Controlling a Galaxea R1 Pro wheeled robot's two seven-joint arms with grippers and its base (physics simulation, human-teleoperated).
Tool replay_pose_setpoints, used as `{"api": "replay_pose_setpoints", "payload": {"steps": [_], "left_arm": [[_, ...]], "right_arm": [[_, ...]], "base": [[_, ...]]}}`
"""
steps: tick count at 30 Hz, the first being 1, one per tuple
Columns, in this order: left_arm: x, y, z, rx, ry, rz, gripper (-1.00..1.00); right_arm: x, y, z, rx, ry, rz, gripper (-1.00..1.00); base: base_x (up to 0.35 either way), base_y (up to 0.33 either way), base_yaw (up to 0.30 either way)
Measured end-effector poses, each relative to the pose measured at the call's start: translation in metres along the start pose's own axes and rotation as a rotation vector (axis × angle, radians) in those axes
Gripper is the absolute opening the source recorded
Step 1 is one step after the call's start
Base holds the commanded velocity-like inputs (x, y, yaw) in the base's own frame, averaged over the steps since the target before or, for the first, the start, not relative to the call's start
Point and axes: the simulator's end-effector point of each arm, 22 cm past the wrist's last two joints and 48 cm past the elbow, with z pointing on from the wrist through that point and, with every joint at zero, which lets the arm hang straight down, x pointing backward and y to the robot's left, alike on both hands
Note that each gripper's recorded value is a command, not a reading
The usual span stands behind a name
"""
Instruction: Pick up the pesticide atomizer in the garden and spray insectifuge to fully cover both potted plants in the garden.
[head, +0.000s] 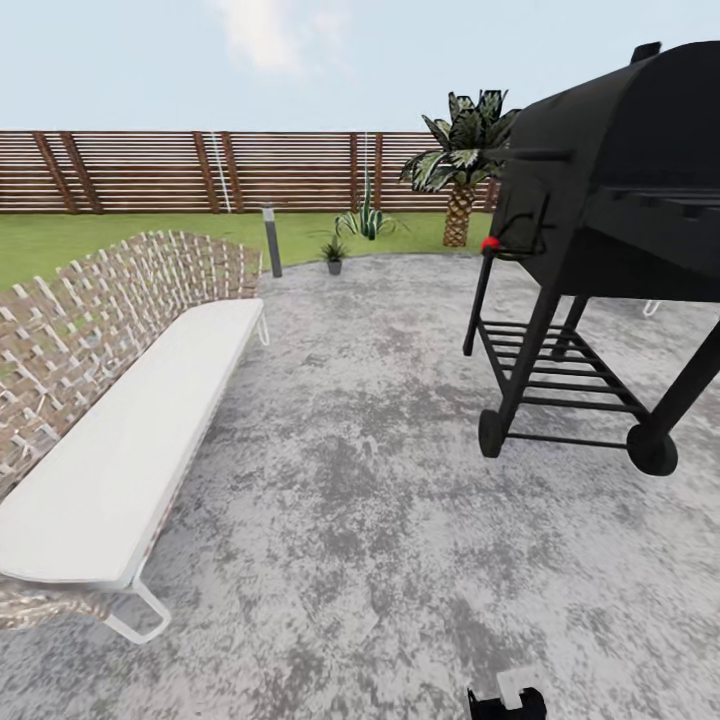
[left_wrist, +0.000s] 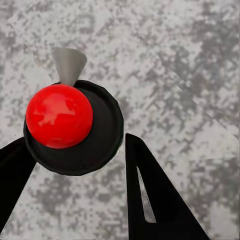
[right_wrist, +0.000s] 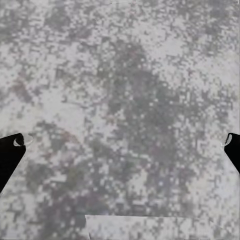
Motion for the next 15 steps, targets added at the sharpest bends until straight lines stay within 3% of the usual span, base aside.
{"api": "replay_pose_setpoints", "payload": {"steps": [15], "left_arm": [[-0.0003, 0.0000, 0.0001, 0.000, 0.000, 0.000, -1.00]], "right_arm": [[0.0001, 0.0000, 0.0000, 0.000, 0.000, 0.000, 1.00]], "base": [[0.339, 0.000, 0.000]]}}
